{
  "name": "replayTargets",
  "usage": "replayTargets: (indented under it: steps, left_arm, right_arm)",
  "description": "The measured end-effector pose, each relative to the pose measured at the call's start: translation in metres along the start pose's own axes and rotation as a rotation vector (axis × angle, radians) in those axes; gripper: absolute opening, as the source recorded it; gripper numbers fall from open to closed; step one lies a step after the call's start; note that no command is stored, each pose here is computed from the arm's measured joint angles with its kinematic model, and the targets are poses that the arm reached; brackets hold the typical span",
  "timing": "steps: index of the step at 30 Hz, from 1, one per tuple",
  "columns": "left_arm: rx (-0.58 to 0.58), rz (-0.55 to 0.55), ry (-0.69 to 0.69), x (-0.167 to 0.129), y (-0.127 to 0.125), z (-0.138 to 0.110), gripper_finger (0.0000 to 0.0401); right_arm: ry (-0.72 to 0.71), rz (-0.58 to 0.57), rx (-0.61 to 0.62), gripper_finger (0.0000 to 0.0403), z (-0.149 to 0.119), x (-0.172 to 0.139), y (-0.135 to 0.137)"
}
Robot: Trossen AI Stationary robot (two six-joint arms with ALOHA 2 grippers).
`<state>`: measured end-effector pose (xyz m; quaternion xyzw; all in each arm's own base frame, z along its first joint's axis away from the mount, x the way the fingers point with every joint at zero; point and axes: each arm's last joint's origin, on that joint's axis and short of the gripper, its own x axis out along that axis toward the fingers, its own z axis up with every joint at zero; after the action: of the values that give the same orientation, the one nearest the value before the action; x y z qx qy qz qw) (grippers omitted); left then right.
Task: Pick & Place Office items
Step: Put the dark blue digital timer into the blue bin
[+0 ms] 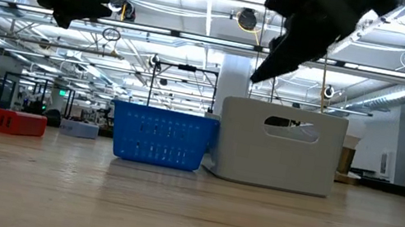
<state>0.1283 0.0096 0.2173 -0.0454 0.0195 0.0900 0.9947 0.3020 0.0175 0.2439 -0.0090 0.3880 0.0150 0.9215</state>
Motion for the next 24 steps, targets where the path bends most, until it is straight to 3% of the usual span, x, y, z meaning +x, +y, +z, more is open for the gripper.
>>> replayTargets:
  steps: [10, 24]
  left_arm:
    - [0.000, 0.000, 0.000, 0.000, 0.000, 0.000, 0.0184]
    - [0.000, 0.000, 0.000, 0.000, 0.000, 0.000, 0.0184]
  right_arm:
    - [-0.034, 0.128, -0.068, 0.0216, -0.001, -0.031, 0.050]
    - [-0.005, 0.289, -0.126, 0.0214, -0.015, -0.044, 0.107]
